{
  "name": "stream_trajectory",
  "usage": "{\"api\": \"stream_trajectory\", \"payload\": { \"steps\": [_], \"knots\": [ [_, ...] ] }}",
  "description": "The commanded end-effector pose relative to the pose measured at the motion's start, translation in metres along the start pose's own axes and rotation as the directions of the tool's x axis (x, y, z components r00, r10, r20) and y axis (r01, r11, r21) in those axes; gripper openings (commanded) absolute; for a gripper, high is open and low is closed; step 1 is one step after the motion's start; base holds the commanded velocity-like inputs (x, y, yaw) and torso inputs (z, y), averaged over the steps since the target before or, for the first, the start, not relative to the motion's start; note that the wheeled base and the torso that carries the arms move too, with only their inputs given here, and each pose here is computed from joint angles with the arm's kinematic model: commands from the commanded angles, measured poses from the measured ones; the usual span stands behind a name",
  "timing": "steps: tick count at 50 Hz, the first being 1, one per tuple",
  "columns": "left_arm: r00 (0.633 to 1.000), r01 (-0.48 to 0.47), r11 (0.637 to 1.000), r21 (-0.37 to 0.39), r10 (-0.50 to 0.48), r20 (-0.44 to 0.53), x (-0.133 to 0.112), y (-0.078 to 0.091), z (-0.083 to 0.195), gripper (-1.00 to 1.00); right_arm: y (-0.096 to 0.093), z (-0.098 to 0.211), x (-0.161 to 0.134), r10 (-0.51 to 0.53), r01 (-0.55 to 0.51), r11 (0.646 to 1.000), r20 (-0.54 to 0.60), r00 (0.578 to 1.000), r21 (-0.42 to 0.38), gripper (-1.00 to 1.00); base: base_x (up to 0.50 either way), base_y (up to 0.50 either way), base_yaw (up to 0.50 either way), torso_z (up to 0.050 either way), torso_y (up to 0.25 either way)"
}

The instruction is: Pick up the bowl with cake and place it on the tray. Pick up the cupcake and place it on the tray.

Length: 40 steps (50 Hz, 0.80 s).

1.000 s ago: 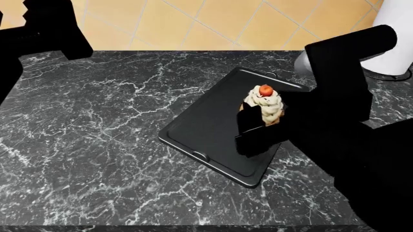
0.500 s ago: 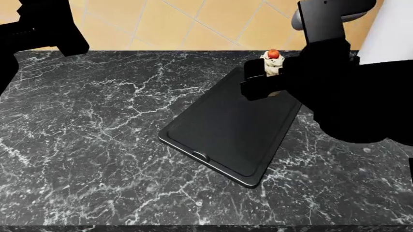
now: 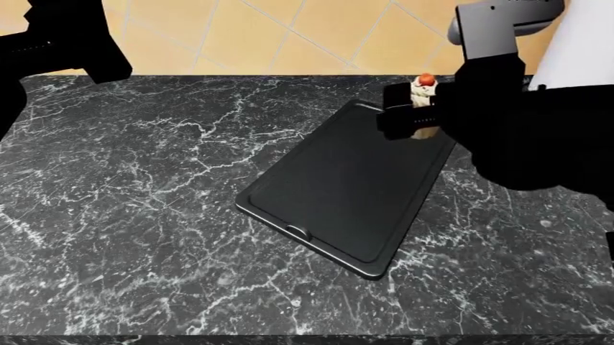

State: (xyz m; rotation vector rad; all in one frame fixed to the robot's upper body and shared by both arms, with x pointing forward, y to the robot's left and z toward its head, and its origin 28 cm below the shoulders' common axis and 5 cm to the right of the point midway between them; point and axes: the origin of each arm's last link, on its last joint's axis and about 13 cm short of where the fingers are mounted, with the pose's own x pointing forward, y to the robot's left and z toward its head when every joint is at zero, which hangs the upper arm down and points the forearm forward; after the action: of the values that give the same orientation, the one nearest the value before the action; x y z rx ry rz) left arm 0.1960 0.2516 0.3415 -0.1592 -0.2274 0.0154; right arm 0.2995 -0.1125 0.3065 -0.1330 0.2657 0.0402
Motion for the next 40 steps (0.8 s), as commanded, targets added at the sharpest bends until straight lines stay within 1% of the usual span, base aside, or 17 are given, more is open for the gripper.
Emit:
{"api": "stream_trajectory", "payload": {
  "steps": [1,6,13,26,40],
  "knots": [
    [1.0,0.002,1.0,-0.001,-0.002,0.001,-0.001,0.0,0.0,1.0,-0.006,-0.002,0.01,-0.029,0.029,1.0,-0.005,1.0,0.009,-1.0,0.0,0.0,0.0,0.0,0.0],
    [1.0,0.003,1.0,-0.002,-0.003,0.002,-0.001,0.0,0.0,1.0,-0.008,-0.005,0.014,-0.036,0.036,0.999,-0.006,0.999,0.015,-1.0,0.0,0.0,0.0,0.0,0.0],
    [1.0,0.008,1.0,0.002,-0.008,0.0,-0.002,-0.002,-0.001,1.0,-0.01,0.0,0.018,-0.048,0.047,0.998,0.012,0.999,0.035,-1.0,0.0,0.0,0.0,0.0,0.0],
    [1.0,0.012,1.0,-0.001,-0.012,0.001,-0.003,-0.002,0.0,1.0,-0.003,-0.002,0.029,-0.044,0.044,0.998,0.017,0.999,0.045,-1.0,0.0,0.0,0.0,0.0,0.0],
    [1.0,0.012,1.0,-0.003,-0.012,0.003,-0.002,-0.002,0.001,1.0,0.005,-0.008,0.035,-0.026,0.026,0.999,0.005,1.0,0.027,-1.0,0.0,0.0,0.0,0.0,0.0]
  ]
}}
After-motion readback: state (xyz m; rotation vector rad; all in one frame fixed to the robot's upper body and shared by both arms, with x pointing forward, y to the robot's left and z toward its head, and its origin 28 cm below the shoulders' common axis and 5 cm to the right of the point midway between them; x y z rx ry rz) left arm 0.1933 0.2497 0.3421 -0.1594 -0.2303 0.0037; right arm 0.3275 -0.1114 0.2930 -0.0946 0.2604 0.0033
